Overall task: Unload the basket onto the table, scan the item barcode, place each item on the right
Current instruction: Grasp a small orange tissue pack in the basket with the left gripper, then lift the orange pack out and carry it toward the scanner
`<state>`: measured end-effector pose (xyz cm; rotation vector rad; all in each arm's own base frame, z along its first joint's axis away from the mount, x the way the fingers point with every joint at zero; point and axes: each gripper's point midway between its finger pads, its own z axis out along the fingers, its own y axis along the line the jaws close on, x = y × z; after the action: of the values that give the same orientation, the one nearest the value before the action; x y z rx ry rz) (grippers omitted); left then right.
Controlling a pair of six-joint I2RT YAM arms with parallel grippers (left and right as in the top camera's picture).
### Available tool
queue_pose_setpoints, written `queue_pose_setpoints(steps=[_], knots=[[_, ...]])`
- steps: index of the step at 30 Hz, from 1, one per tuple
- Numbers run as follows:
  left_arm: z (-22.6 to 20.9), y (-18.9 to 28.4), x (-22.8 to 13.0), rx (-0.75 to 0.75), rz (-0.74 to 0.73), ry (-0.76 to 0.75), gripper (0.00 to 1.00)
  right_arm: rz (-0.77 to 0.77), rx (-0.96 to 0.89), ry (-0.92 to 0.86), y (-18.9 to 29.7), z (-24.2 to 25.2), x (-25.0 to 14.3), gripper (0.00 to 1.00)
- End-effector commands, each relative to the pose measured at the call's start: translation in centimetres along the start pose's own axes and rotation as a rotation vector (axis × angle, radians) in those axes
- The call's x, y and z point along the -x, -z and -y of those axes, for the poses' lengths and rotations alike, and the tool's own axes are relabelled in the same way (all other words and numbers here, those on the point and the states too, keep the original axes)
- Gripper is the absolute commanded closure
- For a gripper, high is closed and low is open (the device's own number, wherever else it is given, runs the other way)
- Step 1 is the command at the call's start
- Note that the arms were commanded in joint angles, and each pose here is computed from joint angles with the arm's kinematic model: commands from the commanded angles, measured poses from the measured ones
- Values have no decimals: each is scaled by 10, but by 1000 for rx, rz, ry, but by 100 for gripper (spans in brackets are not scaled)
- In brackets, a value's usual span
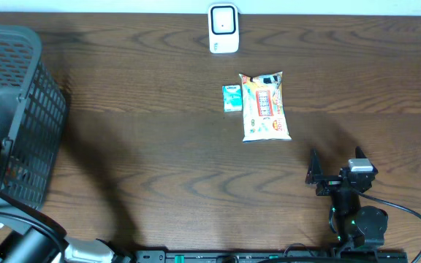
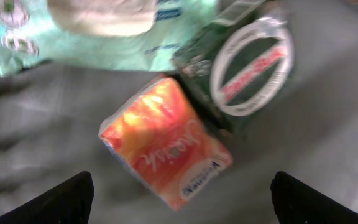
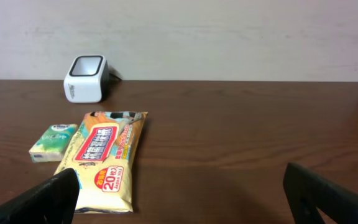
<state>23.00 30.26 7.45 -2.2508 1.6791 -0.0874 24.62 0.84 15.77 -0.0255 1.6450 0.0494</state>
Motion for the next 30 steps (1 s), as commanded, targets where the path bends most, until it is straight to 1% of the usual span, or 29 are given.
queue_pose_setpoints(steps=[1,5,8,10,11,12,15,20,24,26,29,30], knots=[[-7,-12,-5,38,-24,88,10,-2,-4,11,0,0,-1,1],[-11,-21,-7,62,-35,105,10,-2,-4,11,0,0,-1,1],[-20,-28,-2,107,-8,104,10,-2,-4,11,0,0,-1,1],[-25,-32,2,136,16,103,12,-2,-4,11,0,0,-1,1],[-24,-33,3,135,20,102,16,-2,-4,11,0,0,-1,1],[-23,-35,4,129,23,102,18,-2,-4,11,0,0,-1,1],[-21,-37,5,123,27,101,35,-2,-4,11,0,0,-1,1],[-20,-37,6,116,31,101,59,-2,-4,11,0,0,-1,1],[-18,-37,4,108,17,86,70,-2,-4,11,0,0,-1,1],[-16,-37,1,94,-1,87,71,-2,-4,11,0,0,-1,1],[-8,-34,-4,54,-35,88,77,-2,-4,11,0,0,-1,1],[-5,-32,-6,39,-45,88,81,-2,-4,11,0,0,-1,1]])
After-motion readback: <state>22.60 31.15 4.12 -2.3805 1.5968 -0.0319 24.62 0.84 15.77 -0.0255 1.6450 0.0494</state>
